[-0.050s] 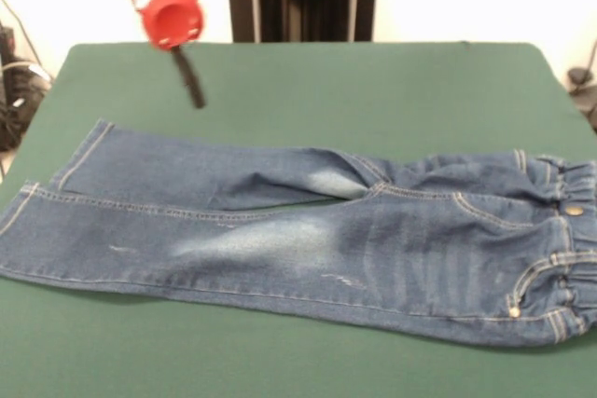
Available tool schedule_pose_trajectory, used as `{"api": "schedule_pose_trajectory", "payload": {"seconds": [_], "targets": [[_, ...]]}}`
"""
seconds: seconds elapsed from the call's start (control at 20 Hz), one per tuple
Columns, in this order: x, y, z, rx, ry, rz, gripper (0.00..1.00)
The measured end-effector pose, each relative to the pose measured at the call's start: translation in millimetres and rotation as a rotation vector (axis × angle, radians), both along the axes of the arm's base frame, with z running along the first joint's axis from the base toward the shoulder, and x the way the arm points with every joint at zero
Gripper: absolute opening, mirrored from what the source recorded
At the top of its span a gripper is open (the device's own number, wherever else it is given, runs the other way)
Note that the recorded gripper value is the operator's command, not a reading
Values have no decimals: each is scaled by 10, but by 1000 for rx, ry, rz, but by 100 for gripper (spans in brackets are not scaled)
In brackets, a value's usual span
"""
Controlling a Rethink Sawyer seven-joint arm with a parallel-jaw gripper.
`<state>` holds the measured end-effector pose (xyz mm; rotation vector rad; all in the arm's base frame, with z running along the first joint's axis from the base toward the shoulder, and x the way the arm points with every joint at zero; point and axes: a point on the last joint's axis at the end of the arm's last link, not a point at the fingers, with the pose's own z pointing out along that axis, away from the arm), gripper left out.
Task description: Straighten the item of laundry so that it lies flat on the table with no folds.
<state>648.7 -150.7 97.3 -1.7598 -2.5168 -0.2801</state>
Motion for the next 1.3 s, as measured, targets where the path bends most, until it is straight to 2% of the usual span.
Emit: {"api": "schedule_pose_trajectory", "payload": {"seconds": [0.35,0.7,1.0,1.3], "targets": [[264,-364,-191,-29,28,20,100],[415,-543,-544,-81,119,87,100],[416,-561,-755,-130,161,135,100],[244,-612,-886,-211,258,205,100]]}}
